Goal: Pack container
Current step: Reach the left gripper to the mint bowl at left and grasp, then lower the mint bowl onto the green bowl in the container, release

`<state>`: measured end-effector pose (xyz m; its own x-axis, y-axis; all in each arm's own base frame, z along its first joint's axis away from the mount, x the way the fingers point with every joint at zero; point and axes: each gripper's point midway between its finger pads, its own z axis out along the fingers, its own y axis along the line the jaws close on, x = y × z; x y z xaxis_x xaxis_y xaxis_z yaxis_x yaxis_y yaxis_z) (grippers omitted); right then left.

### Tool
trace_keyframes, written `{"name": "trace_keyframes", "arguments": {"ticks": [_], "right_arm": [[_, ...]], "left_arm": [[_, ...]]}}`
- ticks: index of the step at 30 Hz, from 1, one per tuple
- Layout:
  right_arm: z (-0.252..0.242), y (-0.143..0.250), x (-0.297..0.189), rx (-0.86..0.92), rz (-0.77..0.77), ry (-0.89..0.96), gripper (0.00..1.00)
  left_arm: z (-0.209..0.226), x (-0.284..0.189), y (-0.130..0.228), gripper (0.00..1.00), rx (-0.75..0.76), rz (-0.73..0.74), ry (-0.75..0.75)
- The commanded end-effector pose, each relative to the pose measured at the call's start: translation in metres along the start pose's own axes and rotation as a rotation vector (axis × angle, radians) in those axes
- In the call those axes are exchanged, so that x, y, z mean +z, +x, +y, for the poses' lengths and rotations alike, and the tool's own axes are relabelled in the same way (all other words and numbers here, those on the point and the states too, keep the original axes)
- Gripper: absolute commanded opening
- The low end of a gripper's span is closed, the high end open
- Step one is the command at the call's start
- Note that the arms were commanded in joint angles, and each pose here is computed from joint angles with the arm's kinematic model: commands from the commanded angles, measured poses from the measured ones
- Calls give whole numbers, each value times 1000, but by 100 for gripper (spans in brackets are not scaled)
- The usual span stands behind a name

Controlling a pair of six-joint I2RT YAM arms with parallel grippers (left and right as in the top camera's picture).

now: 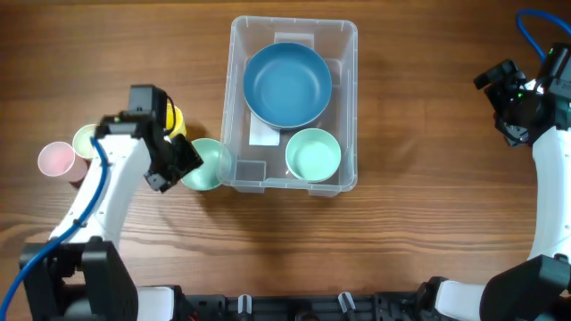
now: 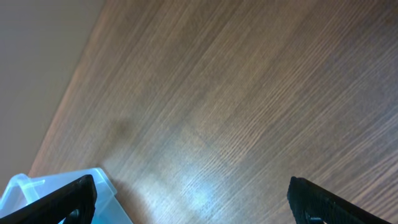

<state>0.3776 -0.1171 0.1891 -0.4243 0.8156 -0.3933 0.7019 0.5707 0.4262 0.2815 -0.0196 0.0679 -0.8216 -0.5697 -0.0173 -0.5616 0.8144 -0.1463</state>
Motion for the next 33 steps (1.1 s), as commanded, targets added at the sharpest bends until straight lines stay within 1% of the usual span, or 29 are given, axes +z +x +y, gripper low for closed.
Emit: {"name": "trace_keyframes", "arguments": {"ticks": [1,4,6,7,8,9,10,11,12,16,18,19,20,23,25,28,31,33], "right_arm": [[2,0,1,10,7,-6,100],[2,0,1,10,7,-6,100],[2,0,1,9,7,-6,100],[2,0,1,10,7,-6,100],[2,0,1,10,7,-6,100],[2,0,1,10,7,-6,100],[2,0,1,10,7,-6,100],[2,0,1,10,7,-6,100],[2,0,1,10,7,-6,100],[2,0,1,9,7,-6,100],[2,1,1,10,7,-6,100],[2,0,1,10,7,-6,100],[2,0,1,10,7,-6,100],[2,0,1,10,7,-6,100],[2,0,1,10,7,-6,100],[2,0,1,10,7,-6,100],[2,0,1,10,7,-6,100],[2,0,1,10,7,-6,99]], "left_arm": [[7,29,16,58,-88,33,31],[12,39,11,55,-96,-7,24],[14,44,11,48,-95,-16,20],[15,45,13,39,-96,-12,18],[16,46,14,33,-96,-7,15],[18,46,16,22,-98,1,8],[19,46,17,13,-98,5,5],[20,46,19,7,-101,11,0],[23,45,23,4,-108,28,-12],[36,36,42,4,-158,84,-59],[38,19,48,4,-156,69,-46],[37,9,49,4,-153,45,-28],[33,-15,48,4,-142,-21,26],[24,-58,44,4,-124,-139,121],[11,-98,37,4,-99,-253,232],[-5,-144,30,4,-69,-361,334],[-20,-171,18,4,-20,-432,372],[-23,-173,13,4,-13,-437,363]]}}
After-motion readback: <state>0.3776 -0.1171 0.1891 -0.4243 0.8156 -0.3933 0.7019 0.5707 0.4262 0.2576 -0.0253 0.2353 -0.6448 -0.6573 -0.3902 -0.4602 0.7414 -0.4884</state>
